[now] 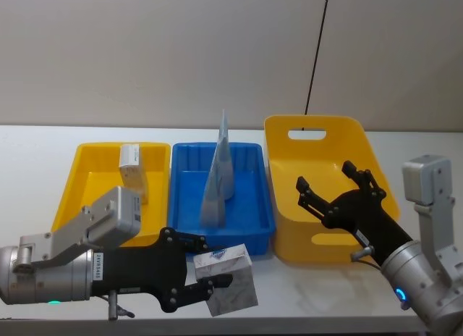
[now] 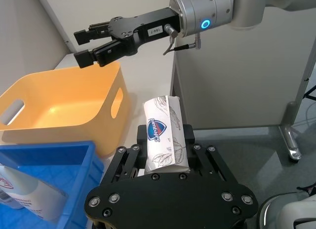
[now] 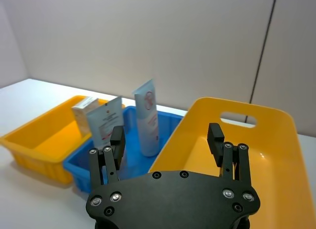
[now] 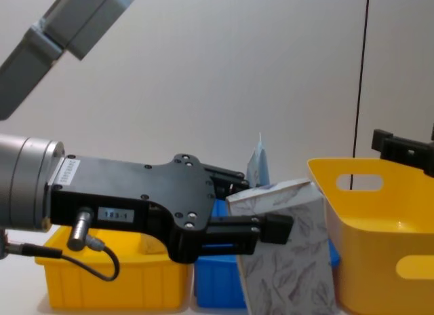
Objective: Bimanual collaborative sorting of washing and personal care products
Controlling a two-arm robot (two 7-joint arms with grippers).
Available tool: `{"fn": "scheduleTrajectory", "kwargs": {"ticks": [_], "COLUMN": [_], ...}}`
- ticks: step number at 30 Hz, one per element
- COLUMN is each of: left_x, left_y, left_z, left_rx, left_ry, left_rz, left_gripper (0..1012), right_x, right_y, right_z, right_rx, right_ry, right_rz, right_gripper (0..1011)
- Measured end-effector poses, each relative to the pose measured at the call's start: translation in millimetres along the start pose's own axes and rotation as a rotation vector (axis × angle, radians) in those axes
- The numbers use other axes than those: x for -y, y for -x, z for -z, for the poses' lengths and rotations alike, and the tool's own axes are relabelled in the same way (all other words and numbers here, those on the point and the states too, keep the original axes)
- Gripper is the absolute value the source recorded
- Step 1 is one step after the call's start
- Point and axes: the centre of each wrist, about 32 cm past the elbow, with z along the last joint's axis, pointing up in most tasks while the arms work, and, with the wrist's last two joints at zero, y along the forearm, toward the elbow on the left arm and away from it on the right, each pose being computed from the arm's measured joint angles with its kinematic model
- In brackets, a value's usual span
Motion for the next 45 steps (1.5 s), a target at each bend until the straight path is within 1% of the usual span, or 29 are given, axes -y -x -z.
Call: {"fn": "scheduleTrajectory", "kwargs": {"ticks": [6, 9, 12, 19, 20, 23, 26, 29, 30, 32, 35, 36, 39, 42, 45], "left_x": [0.3, 0.4, 0.4, 0.4, 0.4, 0.4, 0.4, 0.4, 0.4, 0.4, 0.4, 0.4, 0.4, 0.4, 0.4], "left_y": [0.0, 0.0, 0.0, 0.0, 0.0, 0.0, 0.0, 0.0, 0.0, -0.1, 0.0, -0.1, 0.0, 0.0, -0.1], "left_z": [0.0, 0.0, 0.0, 0.0, 0.0, 0.0, 0.0, 0.0, -0.1, -0.1, 0.0, -0.1, -0.1, -0.1, -0.1], "left_rx": [0.0, 0.0, 0.0, 0.0, 0.0, 0.0, 0.0, 0.0, 0.0, 0.0, 0.0, 0.0, 0.0, 0.0, 0.0], "left_ry": [0.0, 0.001, 0.001, 0.001, 0.001, 0.001, 0.001, 0.001, 0.001, 0.001, 0.001, 0.001, 0.001, 0.001, 0.001], "left_rz": [0.0, 0.001, 0.001, 0.001, 0.001, 0.001, 0.001, 0.001, 0.001, 0.001, 0.001, 0.001, 0.001, 0.001, 0.001], "left_gripper": [365, 365, 365, 365, 365, 365, 365, 365, 365, 365, 365, 365, 365, 365, 365], "right_x": [5.7, 9.2, 11.2, 17.1, 18.1, 19.8, 22.2, 23.8, 24.5, 25.2, 26.6, 26.8, 27.2, 27.2, 26.7], "right_y": [-10.5, -18.8, -24.0, -40.8, -44.1, -49.4, -57.0, -62.2, -65.0, -67.6, -73.5, -74.7, -77.4, -81.2, -82.5], "right_z": [-4.8, -8.4, -10.7, -17.3, -18.8, -21.0, -23.5, -24.9, -25.7, -26.3, -27.6, -27.8, -27.9, -27.8, -27.1], "right_rx": [-0.011, -0.019, -0.021, -0.021, -0.022, -0.019, -0.015, -0.009, -0.006, -0.001, 0.012, 0.016, 0.026, 0.045, 0.056], "right_ry": [0.0, 0.003, 0.006, 0.026, 0.03, 0.038, 0.053, 0.065, 0.071, 0.079, 0.1, 0.106, 0.119, 0.138, 0.149], "right_rz": [-0.074, -0.129, -0.159, -0.262, -0.288, -0.324, -0.385, -0.419, -0.442, -0.466, -0.534, -0.546, -0.582, -0.649, -0.685], "right_gripper": [1002, 1002, 1002, 1002, 1002, 1002, 1002, 1002, 1002, 1002, 1002, 1002, 1002, 1002, 1002]}}
